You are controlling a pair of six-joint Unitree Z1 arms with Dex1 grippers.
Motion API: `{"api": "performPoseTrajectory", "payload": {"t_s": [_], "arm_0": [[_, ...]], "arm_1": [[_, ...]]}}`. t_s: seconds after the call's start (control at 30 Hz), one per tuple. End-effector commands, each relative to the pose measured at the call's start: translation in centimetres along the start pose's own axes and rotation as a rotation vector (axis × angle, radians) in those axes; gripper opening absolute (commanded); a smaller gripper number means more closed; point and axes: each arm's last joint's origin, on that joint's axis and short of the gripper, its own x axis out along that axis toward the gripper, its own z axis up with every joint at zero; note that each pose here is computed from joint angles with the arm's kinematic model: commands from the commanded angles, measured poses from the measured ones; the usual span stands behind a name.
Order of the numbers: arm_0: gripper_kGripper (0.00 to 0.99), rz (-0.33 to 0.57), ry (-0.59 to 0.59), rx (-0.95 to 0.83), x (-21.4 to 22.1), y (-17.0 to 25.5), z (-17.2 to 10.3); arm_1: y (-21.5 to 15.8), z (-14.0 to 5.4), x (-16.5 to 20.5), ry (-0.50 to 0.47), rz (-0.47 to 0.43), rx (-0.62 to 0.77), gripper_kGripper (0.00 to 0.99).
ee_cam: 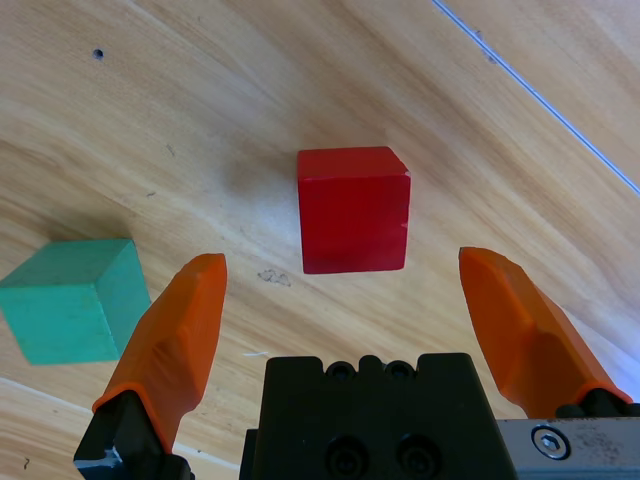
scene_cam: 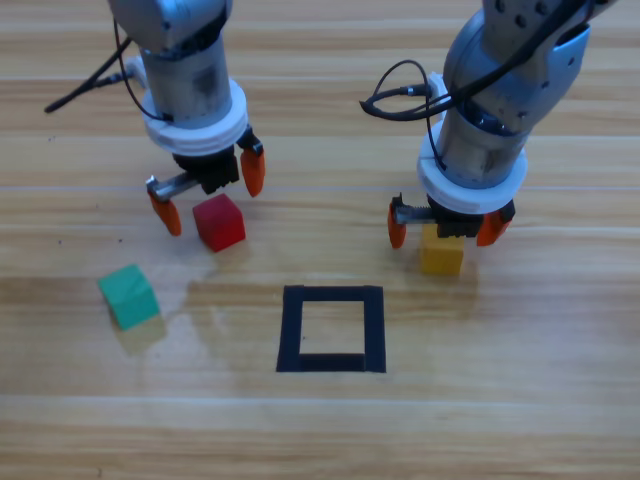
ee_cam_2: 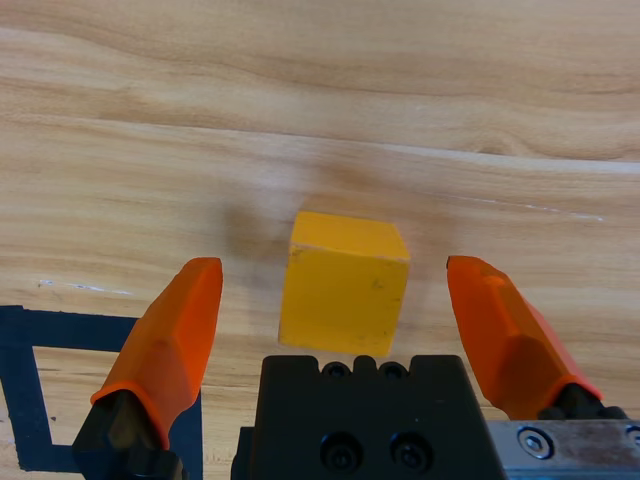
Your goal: Stack the blocks in the rectangular block: red at the bottom, yellow in the middle, green on top
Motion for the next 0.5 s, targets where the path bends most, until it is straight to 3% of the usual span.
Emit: {"api": "performPoseTrajectory", "payload": {"t_s": [0.03,0.17,0.3,0.37,0.5], "arm_0": [[0.985,0.052,0.031,-0.008,3.2,-0.7,0.6],[0.983,0.064,0.038,0.003,4.5,-1.2,0.8],[0.982,0.071,0.044,0.012,5.4,-1.6,0.8],[0.977,0.073,0.047,0.014,5.7,-1.7,0.8],[0.971,0.078,0.05,0.012,6.1,-1.7,1.1]], "arm_1": [[-1.6,0.1,4.6,0.108,-0.053,0.04,0.845],[-1.7,0.1,4.8,0.12,-0.05,0.051,0.687],[-1.8,0.1,4.6,0.121,-0.043,0.049,0.147],[-1.9,0.1,4.1,0.115,-0.04,0.046,0.02],[-2.2,0.0,2.5,0.095,-0.031,0.037,0.0]]}}
